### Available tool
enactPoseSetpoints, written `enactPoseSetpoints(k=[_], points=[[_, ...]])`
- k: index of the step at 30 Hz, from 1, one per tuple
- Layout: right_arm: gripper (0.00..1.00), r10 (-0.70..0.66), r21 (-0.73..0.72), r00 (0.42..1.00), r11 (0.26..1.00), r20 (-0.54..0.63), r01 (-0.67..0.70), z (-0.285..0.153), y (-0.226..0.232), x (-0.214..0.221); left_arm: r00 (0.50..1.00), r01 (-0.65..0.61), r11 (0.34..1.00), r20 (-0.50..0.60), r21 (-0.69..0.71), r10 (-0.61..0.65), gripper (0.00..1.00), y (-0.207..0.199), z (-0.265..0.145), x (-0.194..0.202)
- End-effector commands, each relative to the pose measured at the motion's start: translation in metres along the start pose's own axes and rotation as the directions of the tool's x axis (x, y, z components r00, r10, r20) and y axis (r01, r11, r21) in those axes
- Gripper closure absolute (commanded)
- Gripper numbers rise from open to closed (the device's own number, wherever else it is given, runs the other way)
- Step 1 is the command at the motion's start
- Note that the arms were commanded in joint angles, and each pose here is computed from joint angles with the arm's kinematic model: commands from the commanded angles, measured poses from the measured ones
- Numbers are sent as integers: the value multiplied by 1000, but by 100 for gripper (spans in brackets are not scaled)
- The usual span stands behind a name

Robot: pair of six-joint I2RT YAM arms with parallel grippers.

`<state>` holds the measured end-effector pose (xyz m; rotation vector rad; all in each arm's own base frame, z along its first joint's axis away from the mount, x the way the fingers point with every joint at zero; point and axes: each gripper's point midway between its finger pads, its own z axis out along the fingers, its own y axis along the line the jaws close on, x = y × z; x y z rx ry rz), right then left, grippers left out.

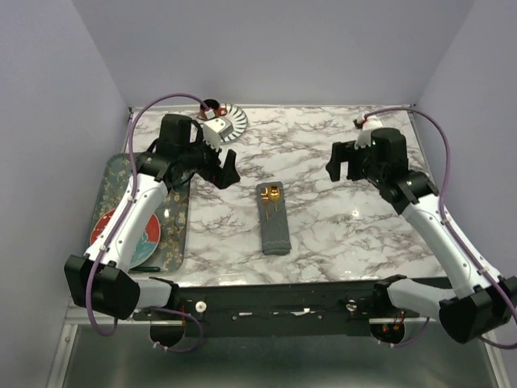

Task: Fold the napkin into a case and place the utensils inside
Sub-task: Reset both arms

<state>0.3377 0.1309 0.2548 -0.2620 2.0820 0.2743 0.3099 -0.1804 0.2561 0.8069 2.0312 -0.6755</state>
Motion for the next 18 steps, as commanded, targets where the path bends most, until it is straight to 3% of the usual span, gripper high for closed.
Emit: enactPoseSetpoints(k=[1, 9, 18], points=[[0, -147, -17, 989, 989, 11, 147, -35, -13, 36, 957, 159, 984, -235, -77, -173, 1, 1, -8, 63], [0, -110, 93, 994, 989, -18, 111, -73, -47, 94, 951, 188, 952, -196, -242, -238, 1, 11, -23, 90], [0, -93, 130, 993, 988, 74, 83, -96, -52, 79, 970, 122, 900, -143, -418, -198, 1, 37, -44, 86]])
